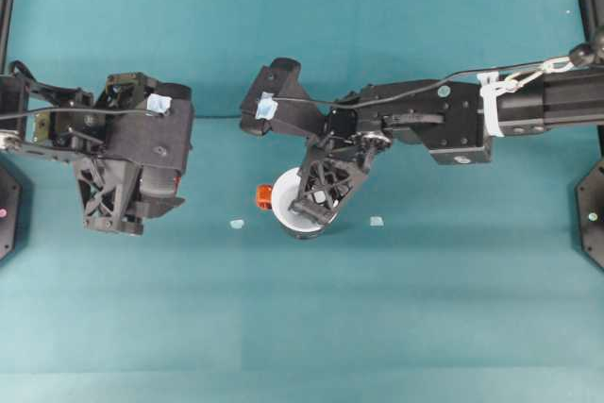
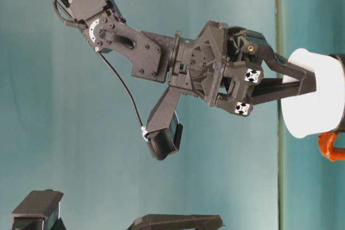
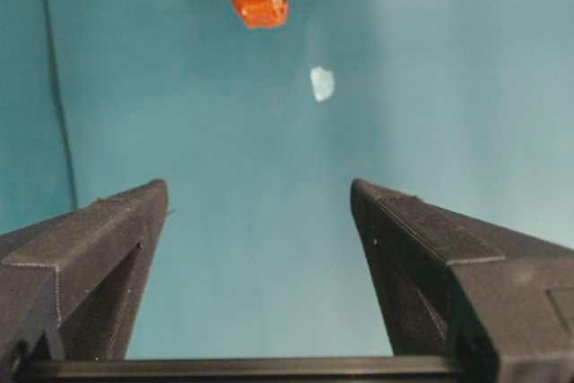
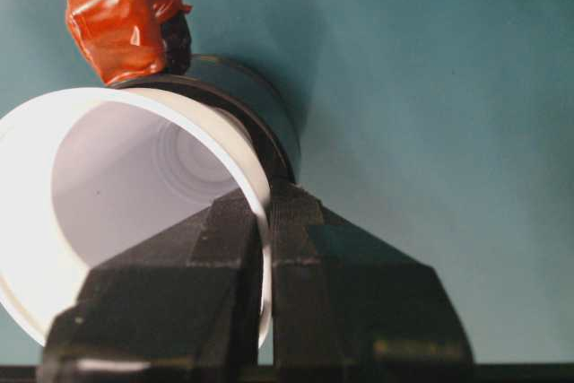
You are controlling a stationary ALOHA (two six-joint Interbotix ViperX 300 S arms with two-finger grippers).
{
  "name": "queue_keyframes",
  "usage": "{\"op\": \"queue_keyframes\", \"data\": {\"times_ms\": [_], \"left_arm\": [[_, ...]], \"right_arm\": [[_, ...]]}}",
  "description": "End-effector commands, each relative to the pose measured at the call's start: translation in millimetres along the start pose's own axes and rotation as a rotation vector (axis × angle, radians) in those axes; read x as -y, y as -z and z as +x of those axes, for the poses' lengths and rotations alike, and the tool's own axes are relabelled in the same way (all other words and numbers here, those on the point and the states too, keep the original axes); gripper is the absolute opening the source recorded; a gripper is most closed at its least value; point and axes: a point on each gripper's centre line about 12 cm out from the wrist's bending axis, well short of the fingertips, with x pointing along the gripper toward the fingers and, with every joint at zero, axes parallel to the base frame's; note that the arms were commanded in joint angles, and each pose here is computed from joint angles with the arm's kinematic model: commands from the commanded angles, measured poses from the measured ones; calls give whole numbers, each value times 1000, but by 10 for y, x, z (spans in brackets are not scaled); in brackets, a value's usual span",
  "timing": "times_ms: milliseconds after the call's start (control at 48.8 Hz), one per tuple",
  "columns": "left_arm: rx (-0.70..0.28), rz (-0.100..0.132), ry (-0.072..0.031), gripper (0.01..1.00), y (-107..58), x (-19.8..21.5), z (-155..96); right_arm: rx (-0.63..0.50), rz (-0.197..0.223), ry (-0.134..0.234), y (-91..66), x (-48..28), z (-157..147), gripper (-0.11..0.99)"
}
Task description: Put the paper cup into the moved red handle cup holder.
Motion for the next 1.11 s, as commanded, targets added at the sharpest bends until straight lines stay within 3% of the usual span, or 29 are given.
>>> {"op": "queue_keyframes", "data": {"times_ms": [0,184,410,635,779,984,1086], "left_arm": [[45,0,-9,876,-95,-16,-103],[45,0,-9,876,-95,-16,-103],[44,0,-8,878,-90,-15,-100],[45,0,-9,877,-95,-16,-103],[45,-1,-9,878,-95,-16,-103],[45,0,-9,877,-95,-16,-103],[47,0,-9,877,-100,-17,-106]], "right_arm": [[13,-21,-7,-25,-59,-49,-104],[11,-33,-11,-20,-122,-68,-102],[-1,-32,-8,-29,-136,-122,-83],[38,-38,-23,-132,-186,-219,14],[29,-38,-20,-130,-194,-233,236],[18,-43,-10,-118,-182,-243,817],[22,-47,-7,-123,-178,-249,829]]}}
